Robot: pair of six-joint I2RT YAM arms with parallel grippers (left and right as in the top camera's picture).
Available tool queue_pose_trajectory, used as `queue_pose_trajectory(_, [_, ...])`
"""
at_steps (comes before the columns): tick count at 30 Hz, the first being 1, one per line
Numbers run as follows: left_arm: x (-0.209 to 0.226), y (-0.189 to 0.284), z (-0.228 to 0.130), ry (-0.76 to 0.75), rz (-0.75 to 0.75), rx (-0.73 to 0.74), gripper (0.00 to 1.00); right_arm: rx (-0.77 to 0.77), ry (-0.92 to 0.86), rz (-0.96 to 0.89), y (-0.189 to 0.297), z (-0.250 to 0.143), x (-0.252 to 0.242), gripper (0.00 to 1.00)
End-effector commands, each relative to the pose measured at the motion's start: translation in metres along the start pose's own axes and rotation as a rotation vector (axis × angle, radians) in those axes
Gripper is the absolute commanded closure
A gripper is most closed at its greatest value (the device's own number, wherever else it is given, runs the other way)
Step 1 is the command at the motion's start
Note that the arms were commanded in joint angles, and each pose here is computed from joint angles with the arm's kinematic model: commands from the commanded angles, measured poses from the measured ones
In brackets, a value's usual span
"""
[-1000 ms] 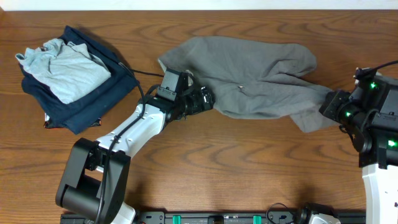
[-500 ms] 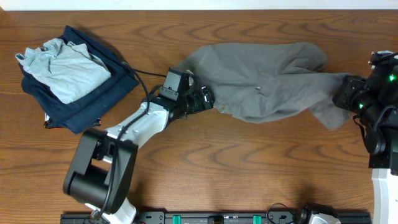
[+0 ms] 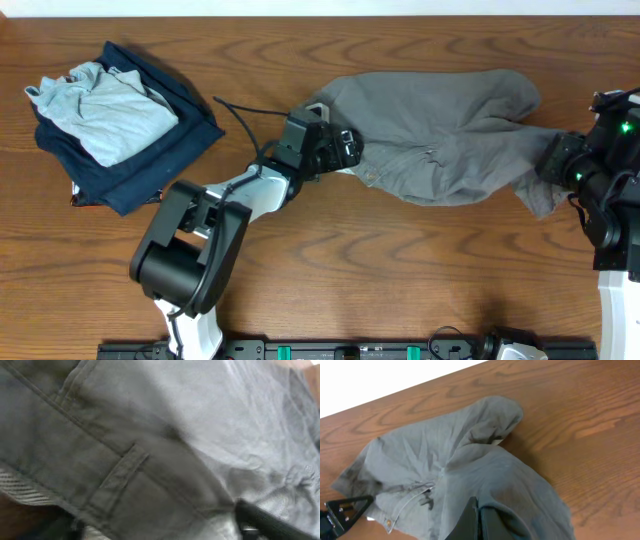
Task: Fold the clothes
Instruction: 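Pull the shorts apart, left gripper toward left, right gripper toward right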
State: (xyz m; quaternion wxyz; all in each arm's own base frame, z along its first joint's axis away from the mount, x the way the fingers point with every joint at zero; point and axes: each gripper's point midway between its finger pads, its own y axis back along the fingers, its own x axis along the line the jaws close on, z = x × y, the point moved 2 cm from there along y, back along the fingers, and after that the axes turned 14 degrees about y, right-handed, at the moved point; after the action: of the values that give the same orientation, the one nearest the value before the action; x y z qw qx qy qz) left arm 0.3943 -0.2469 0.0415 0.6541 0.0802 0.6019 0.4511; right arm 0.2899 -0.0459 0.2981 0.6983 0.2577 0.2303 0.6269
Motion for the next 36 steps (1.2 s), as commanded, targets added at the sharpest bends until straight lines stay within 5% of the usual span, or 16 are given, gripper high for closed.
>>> queue_pose_trajectory(1, [0.01, -0.013, -0.006, -0.01, 0.008, 0.007, 0.51, -0.013, 0.021, -0.034, 0.007, 0.004, -0.008, 0.99])
queue_pose_trajectory(3, [-0.006, -0.01, 0.004, -0.03, -0.058, -0.031, 0.87, 0.002, 0.02, -0.068, 0.007, 0.001, -0.013, 0.99])
queue_pose_trajectory(4, [-0.016, -0.006, 0.012, -0.042, -0.104, -0.051, 0.94, 0.014, 0.02, -0.097, 0.007, -0.001, -0.017, 0.99])
queue_pose_trajectory(14, [-0.098, 0.106, 0.105, -0.078, -0.349, -0.329, 0.94, 0.108, 0.022, -0.191, -0.01, -0.014, -0.033, 0.99])
queue_pose_trajectory(24, [-0.134, 0.209, 0.113, -0.266, -0.342, -0.498, 0.94, 0.097, 0.006, -0.192, -0.008, -0.013, -0.033, 0.99])
queue_pose_trajectory(31, [-0.091, 0.184, 0.139, -0.184, -0.163, -0.58, 0.94, 0.175, 0.009, -0.185, -0.029, -0.022, -0.033, 0.99])
queue_pose_trajectory(36, [-0.038, 0.13, 0.143, -0.123, -0.042, -0.504, 0.94, 0.265, 0.026, -0.098, -0.059, -0.034, -0.022, 0.99])
